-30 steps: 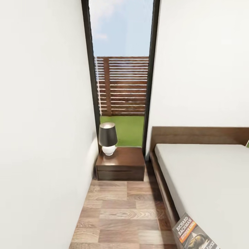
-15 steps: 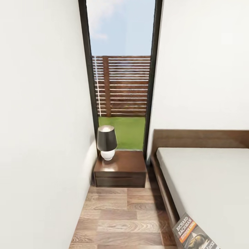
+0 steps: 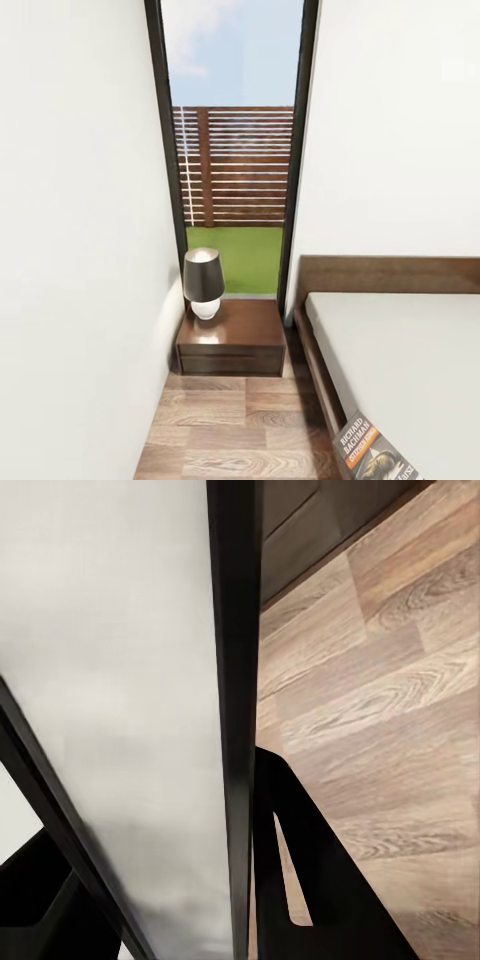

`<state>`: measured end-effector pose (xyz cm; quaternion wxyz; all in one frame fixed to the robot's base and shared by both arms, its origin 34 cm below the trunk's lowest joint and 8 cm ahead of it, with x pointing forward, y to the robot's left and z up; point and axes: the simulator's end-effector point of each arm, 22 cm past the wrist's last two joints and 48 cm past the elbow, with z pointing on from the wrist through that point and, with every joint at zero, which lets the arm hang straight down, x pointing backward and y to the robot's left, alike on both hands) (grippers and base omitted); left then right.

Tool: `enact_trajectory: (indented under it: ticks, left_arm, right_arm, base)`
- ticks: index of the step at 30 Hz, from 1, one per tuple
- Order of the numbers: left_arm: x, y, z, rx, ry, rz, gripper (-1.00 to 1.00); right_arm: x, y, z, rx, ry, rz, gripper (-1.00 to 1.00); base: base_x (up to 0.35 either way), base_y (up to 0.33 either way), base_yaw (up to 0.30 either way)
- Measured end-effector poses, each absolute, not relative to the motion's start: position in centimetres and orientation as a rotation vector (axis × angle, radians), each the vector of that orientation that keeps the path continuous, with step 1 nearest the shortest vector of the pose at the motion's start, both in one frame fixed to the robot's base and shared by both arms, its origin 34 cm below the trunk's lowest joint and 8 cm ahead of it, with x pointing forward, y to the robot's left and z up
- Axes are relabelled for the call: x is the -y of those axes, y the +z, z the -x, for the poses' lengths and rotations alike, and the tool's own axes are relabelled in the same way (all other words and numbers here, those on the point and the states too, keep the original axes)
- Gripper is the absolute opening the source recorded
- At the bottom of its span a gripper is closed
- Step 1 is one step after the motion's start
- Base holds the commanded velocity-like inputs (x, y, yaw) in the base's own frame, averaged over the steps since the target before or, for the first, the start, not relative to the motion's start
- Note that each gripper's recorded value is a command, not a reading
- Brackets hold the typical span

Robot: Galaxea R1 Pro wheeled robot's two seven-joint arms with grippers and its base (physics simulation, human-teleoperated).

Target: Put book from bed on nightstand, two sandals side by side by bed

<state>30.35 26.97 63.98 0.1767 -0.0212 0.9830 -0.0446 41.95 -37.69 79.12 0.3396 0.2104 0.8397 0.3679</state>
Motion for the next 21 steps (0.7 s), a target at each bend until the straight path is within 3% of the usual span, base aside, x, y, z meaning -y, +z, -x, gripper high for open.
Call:
enact_trajectory:
  ticks: [21]
  left_arm:
    - [-26.96, 63.98, -30.35, -2.783, -0.127, 0.06, 1.0]
  right_arm:
    - [37.67, 79.15, -41.97, -2.185, 0.959, -0.547, -1.0]
  base:
    - [0.325, -0.054, 0.0]
